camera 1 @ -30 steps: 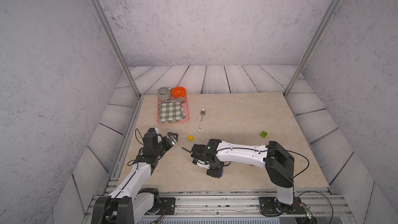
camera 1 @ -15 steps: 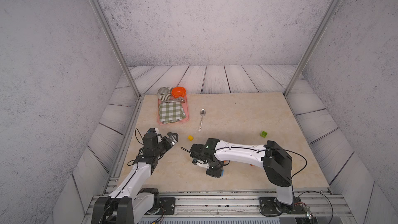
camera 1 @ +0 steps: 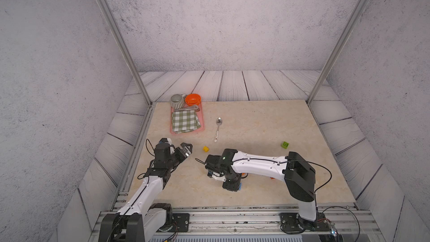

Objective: Assemble the letter p with lego
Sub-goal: Assemble the lego brick with the lego brick.

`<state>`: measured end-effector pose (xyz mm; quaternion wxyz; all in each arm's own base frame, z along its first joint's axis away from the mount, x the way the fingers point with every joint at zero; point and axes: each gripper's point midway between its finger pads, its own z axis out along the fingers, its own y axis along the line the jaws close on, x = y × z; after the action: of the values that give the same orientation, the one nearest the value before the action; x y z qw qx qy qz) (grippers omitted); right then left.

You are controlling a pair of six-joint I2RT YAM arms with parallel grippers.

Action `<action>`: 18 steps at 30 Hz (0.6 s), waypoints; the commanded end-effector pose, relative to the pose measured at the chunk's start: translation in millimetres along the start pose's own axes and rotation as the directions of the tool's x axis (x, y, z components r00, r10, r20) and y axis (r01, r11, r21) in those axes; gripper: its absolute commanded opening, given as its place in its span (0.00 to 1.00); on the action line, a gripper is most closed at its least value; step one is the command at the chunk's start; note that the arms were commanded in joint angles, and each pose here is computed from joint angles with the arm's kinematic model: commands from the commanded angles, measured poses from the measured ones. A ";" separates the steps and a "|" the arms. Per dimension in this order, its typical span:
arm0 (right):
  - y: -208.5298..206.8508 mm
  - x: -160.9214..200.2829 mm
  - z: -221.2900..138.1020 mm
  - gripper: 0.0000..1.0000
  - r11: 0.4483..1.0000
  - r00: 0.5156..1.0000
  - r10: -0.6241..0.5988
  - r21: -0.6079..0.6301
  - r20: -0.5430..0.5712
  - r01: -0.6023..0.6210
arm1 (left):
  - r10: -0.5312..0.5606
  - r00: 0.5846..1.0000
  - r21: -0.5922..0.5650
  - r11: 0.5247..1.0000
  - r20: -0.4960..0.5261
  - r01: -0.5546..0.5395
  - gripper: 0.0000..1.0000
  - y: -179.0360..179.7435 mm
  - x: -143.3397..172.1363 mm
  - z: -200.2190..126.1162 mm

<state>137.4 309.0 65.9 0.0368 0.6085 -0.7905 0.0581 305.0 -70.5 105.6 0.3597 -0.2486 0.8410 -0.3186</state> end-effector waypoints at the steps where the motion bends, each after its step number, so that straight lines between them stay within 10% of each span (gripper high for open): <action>1: -3.0 -2.2 -2.1 0.00 1.000 1.000 -0.002 0.012 0.001 0.002 | 0.011 1.000 -0.004 1.000 0.007 -0.011 0.98 2.1 -1.2 -1.9; 18: 0.9 22.5 28.3 0.00 0.999 0.993 -0.049 -0.003 -0.106 0.049 | 0.012 1.000 -0.003 1.000 0.008 -0.012 0.98 1.6 -1.5 -1.8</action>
<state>138.8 303.6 59.8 0.0404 0.6158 -0.7838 0.0695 304.6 -70.5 105.1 0.3589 -0.2484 0.8417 -0.3179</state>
